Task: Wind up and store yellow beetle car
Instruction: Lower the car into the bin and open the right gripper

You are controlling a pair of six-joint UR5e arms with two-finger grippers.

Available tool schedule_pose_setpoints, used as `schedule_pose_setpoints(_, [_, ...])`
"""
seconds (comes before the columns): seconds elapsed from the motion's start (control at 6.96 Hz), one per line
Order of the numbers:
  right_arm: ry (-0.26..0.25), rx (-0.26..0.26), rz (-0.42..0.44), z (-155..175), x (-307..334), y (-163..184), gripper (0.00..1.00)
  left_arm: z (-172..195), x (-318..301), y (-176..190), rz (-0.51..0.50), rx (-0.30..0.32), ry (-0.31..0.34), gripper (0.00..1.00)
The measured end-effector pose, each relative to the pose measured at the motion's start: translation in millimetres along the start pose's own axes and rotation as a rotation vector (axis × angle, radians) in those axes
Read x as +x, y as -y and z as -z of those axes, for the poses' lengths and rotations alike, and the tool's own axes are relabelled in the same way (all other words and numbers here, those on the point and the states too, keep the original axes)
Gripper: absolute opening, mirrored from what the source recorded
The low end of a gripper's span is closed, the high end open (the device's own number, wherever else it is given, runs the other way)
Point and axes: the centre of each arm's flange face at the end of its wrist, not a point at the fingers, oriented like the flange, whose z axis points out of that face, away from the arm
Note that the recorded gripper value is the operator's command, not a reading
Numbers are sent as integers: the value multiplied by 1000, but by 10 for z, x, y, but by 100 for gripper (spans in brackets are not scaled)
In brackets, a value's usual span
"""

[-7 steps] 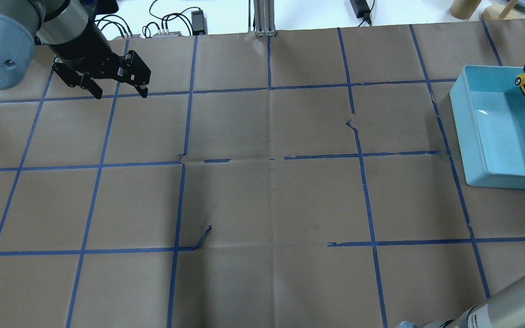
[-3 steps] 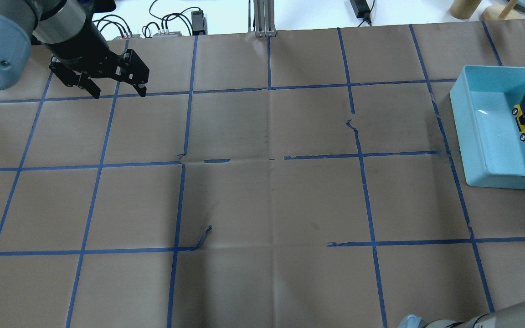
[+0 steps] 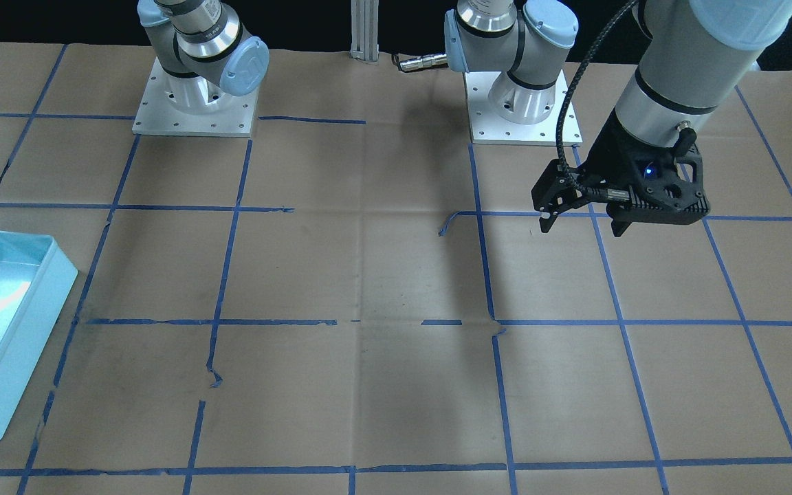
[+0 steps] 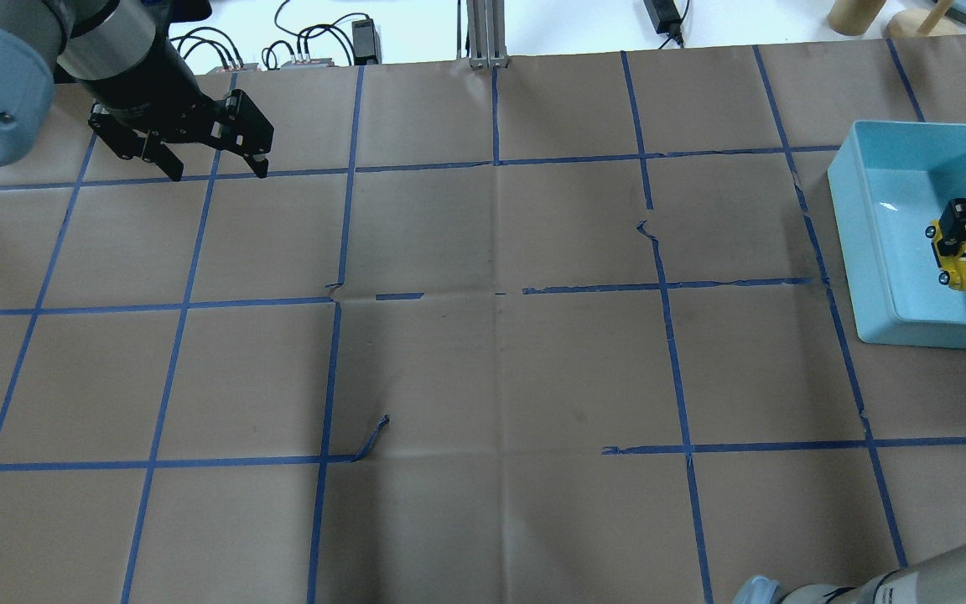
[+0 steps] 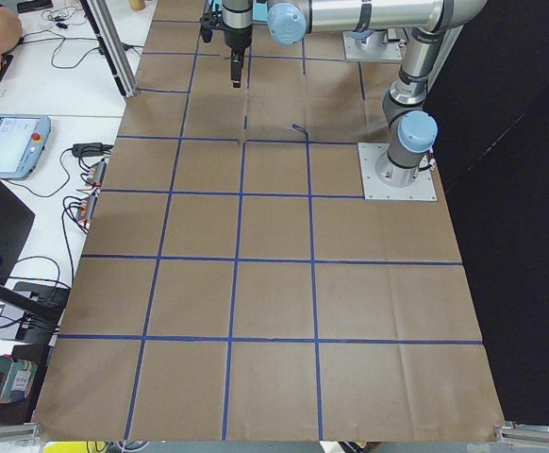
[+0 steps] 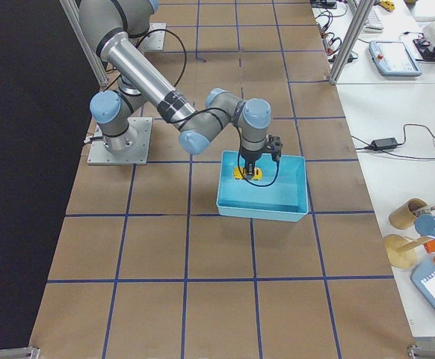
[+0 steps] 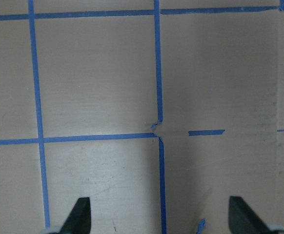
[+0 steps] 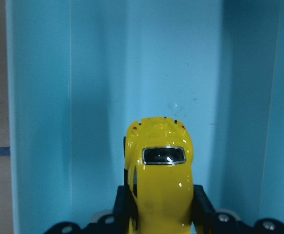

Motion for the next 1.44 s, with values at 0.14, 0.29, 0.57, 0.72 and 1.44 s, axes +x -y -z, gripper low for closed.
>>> schedule_pose_setpoints(0.14, [-4, 6, 0, -137, 23, 24, 23, -15, -1, 8, -1, -2, -1, 100])
schedule_pose_setpoints(0.29, [-6, 9, -1, -220, 42, 44, 32, -41, 0, 14, -2, -7, -4, 100])
schedule_pose_setpoints(0.57, [-11, 7, -1, -321, 65, 50, 97, -63, 1, 25, -4, -6, -6, 100])
schedule_pose_setpoints(0.72, [-11, 6, 7, -336, 67, 47, 99, -42, 2, 8, -6, -1, -5, 100])
schedule_pose_setpoints(1.44, [-41, 52, 29, 60, 51, 79, 99, -55, 1, 18, -9, -2, -5, 100])
